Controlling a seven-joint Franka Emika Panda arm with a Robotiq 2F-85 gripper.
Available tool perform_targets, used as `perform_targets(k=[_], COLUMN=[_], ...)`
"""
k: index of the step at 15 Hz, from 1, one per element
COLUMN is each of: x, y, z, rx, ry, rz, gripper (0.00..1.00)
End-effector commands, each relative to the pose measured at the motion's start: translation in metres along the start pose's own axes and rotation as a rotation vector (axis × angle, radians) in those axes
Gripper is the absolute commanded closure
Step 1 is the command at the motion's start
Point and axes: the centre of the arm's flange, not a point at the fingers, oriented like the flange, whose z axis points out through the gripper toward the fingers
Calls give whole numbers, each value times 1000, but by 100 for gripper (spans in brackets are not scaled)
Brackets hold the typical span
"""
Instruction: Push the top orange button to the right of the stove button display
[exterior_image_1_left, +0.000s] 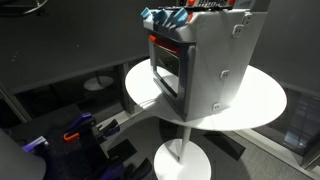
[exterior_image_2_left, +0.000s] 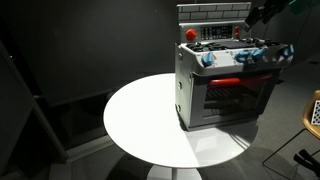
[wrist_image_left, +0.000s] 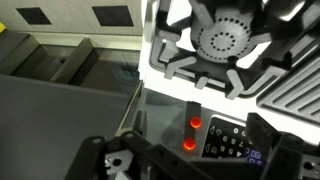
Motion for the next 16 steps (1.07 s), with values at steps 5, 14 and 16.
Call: perform_targets(k=[5,14,16], x=[-40,-65,-60], y=[6,18,14], z=[-55,-82,-74], rx=[26,4,-12], ry=[-181,-329,-320], rz=[-41,-63,-48], gripper=[0,0,0])
